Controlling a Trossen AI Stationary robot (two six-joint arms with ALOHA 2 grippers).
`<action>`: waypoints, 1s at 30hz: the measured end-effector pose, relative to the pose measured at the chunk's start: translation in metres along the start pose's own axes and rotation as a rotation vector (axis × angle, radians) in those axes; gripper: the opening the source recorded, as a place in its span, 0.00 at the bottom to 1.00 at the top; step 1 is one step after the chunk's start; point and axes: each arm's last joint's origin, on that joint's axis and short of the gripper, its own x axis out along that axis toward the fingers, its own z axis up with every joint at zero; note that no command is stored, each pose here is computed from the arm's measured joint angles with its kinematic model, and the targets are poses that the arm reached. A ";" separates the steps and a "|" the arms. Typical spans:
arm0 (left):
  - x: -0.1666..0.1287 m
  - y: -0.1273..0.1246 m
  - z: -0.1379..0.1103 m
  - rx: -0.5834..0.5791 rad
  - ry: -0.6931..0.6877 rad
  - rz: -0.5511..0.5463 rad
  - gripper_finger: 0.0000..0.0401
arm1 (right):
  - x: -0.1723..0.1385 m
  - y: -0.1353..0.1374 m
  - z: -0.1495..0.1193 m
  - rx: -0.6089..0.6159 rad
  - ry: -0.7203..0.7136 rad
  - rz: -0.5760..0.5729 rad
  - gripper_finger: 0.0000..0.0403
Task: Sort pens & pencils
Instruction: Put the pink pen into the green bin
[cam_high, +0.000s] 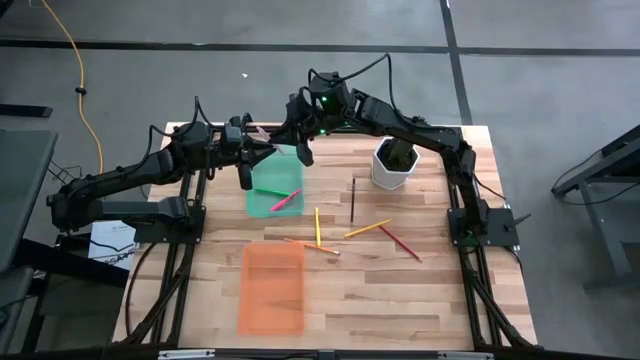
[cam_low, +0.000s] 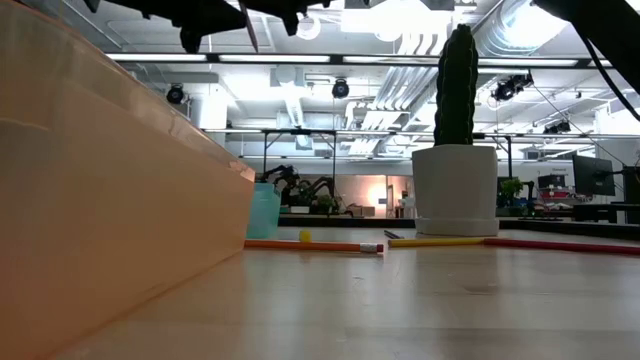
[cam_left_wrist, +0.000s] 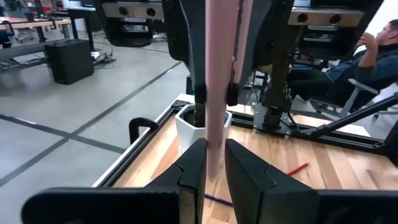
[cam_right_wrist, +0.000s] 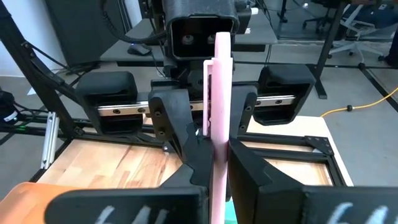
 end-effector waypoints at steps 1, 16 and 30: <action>0.000 0.000 0.000 0.001 -0.004 -0.008 0.12 | 0.000 0.000 0.000 0.000 -0.001 0.004 0.04; 0.000 -0.001 0.004 0.004 -0.044 -0.031 0.12 | 0.000 0.000 0.002 -0.007 -0.017 0.019 0.04; 0.000 -0.001 0.004 0.005 -0.039 -0.029 0.06 | 0.000 0.001 0.003 -0.012 -0.035 0.034 0.04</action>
